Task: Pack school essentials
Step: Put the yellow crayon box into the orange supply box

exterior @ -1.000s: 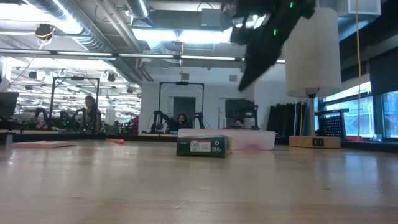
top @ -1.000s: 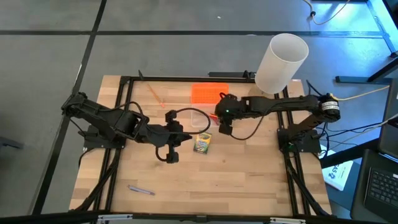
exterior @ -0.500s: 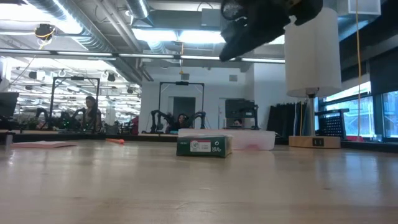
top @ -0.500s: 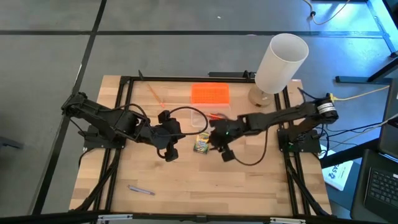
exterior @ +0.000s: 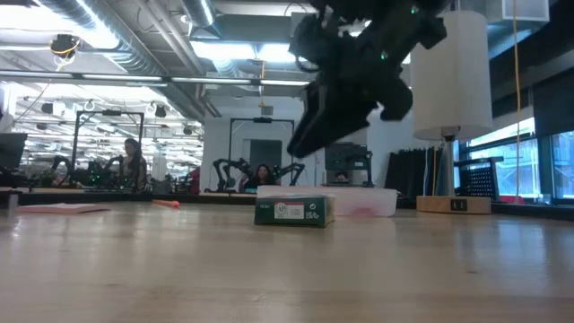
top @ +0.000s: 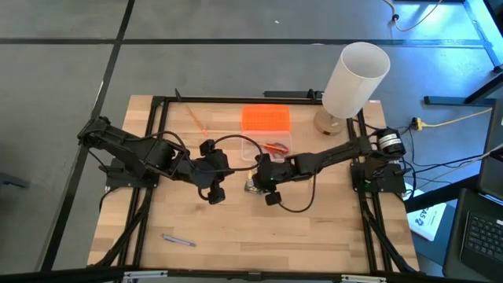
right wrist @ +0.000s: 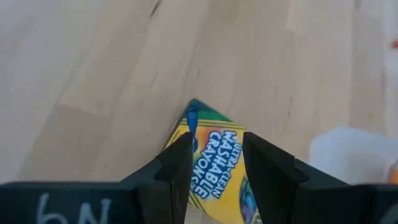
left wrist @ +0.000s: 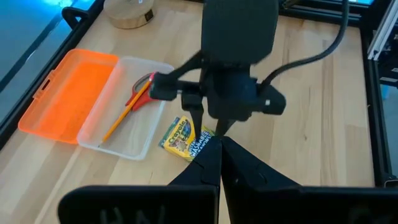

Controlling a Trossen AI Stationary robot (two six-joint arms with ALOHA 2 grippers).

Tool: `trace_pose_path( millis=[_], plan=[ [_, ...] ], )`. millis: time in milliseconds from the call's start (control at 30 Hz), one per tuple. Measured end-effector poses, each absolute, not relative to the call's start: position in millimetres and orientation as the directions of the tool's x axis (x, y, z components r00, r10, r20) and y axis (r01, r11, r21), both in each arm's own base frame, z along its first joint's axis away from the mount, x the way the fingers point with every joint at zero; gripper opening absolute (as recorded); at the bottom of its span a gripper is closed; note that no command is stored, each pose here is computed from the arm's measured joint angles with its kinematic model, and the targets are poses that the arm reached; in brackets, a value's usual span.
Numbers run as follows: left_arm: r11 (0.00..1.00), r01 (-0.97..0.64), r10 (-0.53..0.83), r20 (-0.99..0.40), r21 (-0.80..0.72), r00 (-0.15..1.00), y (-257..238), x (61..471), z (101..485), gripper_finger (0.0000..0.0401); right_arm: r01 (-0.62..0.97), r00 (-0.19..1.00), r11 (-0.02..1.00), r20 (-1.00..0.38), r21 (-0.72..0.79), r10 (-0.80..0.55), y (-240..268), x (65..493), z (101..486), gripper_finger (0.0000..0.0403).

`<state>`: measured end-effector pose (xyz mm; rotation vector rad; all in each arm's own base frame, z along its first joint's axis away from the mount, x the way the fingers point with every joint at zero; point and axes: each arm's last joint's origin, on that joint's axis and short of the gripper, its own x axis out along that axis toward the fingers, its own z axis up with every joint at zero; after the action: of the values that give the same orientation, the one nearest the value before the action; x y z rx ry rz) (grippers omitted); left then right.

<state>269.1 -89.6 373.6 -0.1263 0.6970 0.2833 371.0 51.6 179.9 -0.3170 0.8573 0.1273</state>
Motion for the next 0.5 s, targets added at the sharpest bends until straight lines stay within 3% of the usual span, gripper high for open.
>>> trace_pose_path(
  millis=[500],
  plan=[
    [0.954, -0.298, 0.216, -0.652, -0.017, 0.727, -89.5, 268.8, 373.3, 0.0000, -0.270, 0.510, 0.948, -0.860, -0.172, -0.011, 51.7, 365.3, 153.8, 0.0141]
  ],
)
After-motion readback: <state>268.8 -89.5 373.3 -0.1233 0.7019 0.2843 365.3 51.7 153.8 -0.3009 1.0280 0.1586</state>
